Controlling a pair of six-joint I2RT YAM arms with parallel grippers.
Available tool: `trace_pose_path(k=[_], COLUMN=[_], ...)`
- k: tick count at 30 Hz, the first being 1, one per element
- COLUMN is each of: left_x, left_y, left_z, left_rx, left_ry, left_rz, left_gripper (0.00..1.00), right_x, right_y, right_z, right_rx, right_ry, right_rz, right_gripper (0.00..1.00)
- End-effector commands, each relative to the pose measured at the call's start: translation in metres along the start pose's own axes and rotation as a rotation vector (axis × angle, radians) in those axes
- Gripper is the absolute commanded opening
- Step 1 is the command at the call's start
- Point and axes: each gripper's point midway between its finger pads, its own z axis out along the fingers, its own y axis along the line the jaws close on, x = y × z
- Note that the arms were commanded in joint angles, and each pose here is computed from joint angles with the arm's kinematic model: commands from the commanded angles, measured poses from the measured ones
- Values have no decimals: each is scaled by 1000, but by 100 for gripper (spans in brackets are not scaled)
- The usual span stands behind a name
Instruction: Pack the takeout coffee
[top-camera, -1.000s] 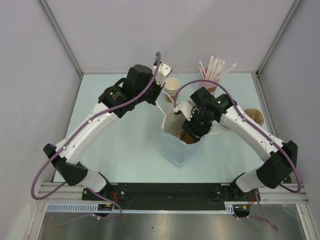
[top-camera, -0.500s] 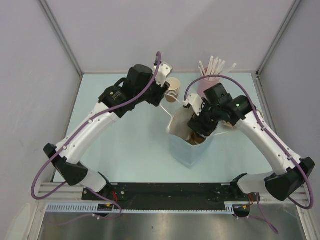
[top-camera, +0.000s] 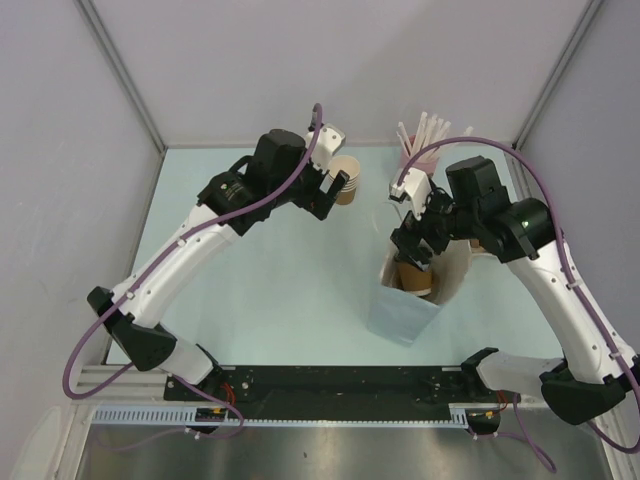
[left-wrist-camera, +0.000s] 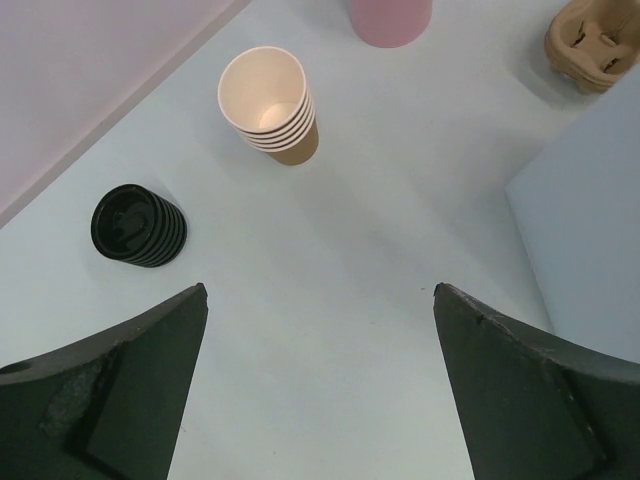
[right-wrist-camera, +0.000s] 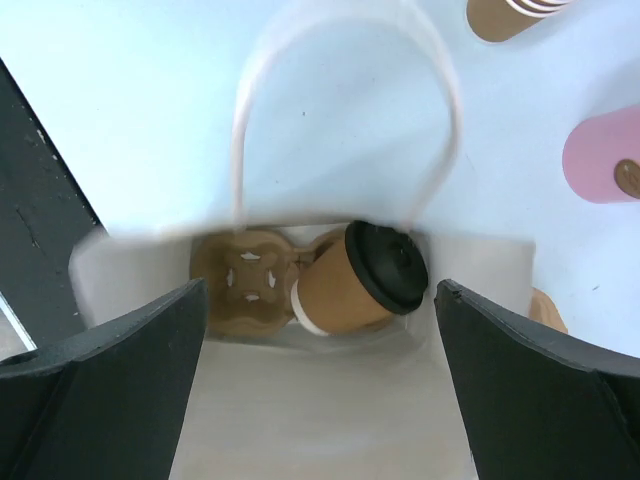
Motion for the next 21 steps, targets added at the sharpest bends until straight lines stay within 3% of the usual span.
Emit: trace_pose_path(k=[1,10,21], left_x=[-23,-27,-46], left_y=[3,-12,-82], left_z=[-20,-27,-55], left_rx=[12,102,517], left_ry=[-87,-104,-144], left_rz=[-8,-1,-2], left_gripper=[100,99,100], right_x=[-9,-30,-51], right_y=[-2,-12,-60], right_z=[-6,-32,-95], right_rx=[9,88,432], right_ry=[-28,-117,-267], right_rz=[-6,-37,13], right_gripper=[100,100,100])
